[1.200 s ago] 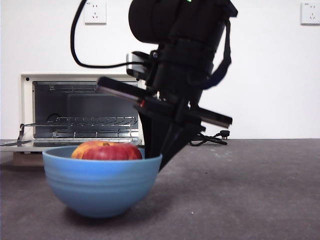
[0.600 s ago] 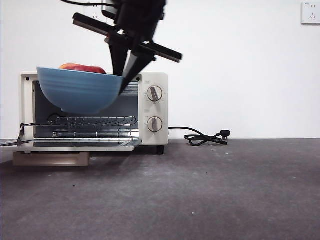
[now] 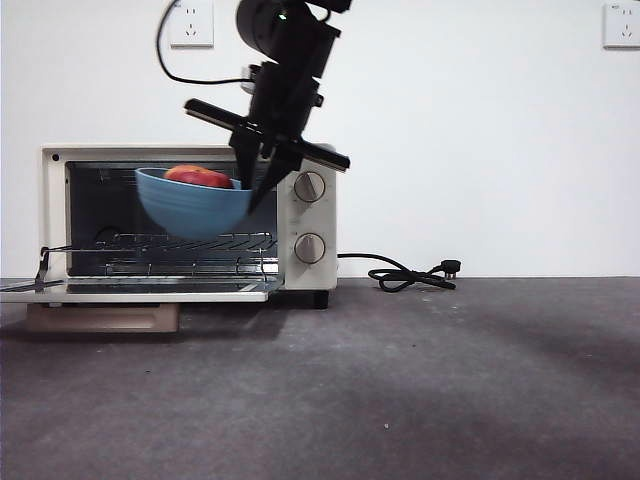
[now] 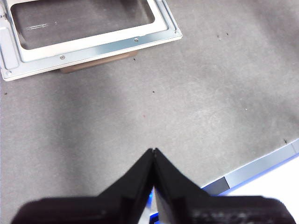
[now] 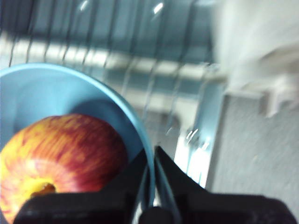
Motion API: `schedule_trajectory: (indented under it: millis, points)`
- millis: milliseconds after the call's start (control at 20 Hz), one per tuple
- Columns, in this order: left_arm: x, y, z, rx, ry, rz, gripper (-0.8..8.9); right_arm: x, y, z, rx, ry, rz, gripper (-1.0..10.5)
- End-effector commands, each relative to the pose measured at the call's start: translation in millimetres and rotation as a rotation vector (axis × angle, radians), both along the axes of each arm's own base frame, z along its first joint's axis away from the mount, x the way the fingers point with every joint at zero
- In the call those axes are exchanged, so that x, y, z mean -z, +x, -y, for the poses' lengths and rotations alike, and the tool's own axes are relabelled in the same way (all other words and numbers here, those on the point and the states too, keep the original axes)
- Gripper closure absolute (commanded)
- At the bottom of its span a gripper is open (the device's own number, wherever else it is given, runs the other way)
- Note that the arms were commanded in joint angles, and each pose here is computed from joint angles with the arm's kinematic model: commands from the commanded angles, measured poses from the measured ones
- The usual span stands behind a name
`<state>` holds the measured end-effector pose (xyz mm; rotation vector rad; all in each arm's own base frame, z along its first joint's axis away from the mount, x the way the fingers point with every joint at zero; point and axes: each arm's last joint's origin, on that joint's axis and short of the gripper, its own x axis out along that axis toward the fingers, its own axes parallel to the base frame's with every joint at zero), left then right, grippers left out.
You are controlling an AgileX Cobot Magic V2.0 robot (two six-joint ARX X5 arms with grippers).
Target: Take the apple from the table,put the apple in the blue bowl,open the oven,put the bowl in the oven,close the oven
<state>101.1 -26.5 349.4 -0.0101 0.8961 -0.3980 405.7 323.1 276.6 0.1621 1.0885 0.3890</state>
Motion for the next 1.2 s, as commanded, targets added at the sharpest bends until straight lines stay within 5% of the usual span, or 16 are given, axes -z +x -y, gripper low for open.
schedule_trajectory:
  millis: [50, 1200]
  points:
    - [2, 0, 1, 0.006, -0.005, -0.007, 8.18, -2, 5, -1, 0.047, 0.048, 0.012, 9.6]
    - [2, 0, 1, 0.011, -0.002, -0.005, 8.18, 27, 28, 0, 0.212, 0.087, 0.019, 9.6]
